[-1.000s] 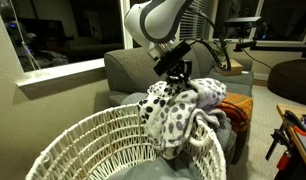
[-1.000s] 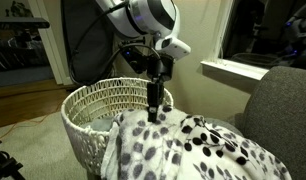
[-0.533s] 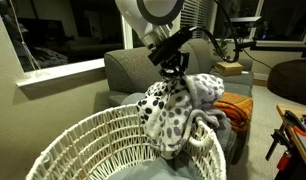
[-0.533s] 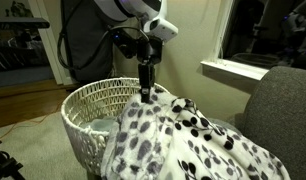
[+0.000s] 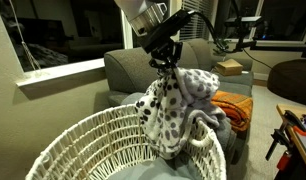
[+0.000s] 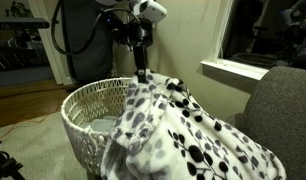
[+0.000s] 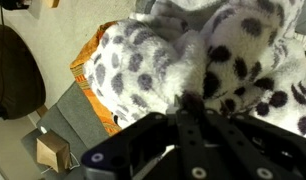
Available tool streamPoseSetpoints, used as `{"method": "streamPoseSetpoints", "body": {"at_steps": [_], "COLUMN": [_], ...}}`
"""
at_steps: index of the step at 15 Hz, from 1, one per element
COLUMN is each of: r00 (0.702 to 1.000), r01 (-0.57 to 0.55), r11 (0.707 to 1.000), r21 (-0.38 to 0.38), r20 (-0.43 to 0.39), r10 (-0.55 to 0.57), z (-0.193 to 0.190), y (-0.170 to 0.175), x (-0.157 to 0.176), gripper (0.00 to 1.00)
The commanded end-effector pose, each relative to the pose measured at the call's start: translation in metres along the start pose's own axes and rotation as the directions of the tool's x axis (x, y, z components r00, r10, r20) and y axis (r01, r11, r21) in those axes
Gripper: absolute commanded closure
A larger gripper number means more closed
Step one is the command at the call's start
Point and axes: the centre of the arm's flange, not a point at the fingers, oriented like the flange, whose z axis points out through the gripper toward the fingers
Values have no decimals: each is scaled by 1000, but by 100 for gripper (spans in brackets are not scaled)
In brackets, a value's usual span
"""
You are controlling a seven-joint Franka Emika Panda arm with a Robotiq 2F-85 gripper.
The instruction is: Put the blanket on the sofa in the laundry basket
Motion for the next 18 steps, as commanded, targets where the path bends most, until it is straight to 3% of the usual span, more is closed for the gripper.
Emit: {"method": "streamPoseSetpoints", "body": {"at_steps": [1, 9, 18], "r00": [996, 954, 824], "r01": [74, 279, 550], "r11": [997, 958, 834], "r21": [35, 59, 46], "r20": [-50, -132, -194], "r10": [-72, -270, -533], "z": [-42, -86, -119], "y": [0, -22, -29], "x": [-27, -68, -100], "gripper": [98, 98, 98]}}
